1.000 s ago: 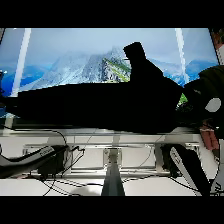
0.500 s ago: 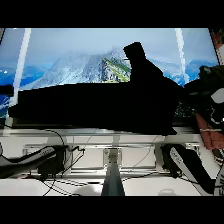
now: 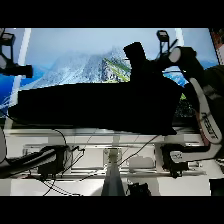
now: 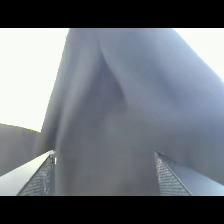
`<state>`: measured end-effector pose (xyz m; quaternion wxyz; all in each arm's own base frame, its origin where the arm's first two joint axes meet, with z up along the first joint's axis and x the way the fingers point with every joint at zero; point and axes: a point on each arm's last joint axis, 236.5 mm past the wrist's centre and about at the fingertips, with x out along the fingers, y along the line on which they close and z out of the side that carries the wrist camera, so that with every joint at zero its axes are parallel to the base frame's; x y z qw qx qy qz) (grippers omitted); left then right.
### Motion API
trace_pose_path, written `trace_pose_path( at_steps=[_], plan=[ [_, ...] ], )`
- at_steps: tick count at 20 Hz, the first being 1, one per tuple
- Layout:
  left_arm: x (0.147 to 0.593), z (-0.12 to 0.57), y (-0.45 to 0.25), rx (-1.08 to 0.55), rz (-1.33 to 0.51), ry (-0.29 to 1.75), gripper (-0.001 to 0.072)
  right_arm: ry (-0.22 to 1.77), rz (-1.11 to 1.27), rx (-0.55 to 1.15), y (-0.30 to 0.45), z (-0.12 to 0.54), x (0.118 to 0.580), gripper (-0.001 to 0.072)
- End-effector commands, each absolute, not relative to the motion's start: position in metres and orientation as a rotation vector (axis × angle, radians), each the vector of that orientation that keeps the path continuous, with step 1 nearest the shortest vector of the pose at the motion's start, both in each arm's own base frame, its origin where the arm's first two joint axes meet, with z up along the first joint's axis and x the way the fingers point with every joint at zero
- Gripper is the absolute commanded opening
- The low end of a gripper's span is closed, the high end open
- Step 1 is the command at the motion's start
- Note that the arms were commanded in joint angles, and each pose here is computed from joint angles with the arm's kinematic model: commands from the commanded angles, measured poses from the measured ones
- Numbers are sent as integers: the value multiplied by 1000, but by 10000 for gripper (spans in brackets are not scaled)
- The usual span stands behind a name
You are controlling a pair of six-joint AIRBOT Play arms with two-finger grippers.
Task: Fold the clothes and pants, and hang the long-sleeved shirts on hangers.
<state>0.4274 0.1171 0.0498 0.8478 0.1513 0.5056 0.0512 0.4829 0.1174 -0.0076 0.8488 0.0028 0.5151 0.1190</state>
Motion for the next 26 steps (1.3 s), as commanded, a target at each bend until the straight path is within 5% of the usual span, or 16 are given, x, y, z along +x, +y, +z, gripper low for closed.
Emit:
trace_pose_path(
  at_steps=[1,12,14,17,21,26],
  plan=[
    [440,51,64,376,0,1037,706,1054,243,-60,140,-43,535,682],
    [450,53,-9,460,-145,978,706,1156,242,-110,149,-100,566,608],
    [450,53,-10,461,-147,977,705,1203,236,-126,146,-116,558,495],
    [450,53,-10,461,-147,977,706,1204,231,-140,143,-116,559,17],
    [450,53,-13,444,-155,976,706,1175,243,-140,148,-61,565,19],
    [451,55,-58,214,-254,942,706,1120,383,-188,160,40,534,18]
  ],
)
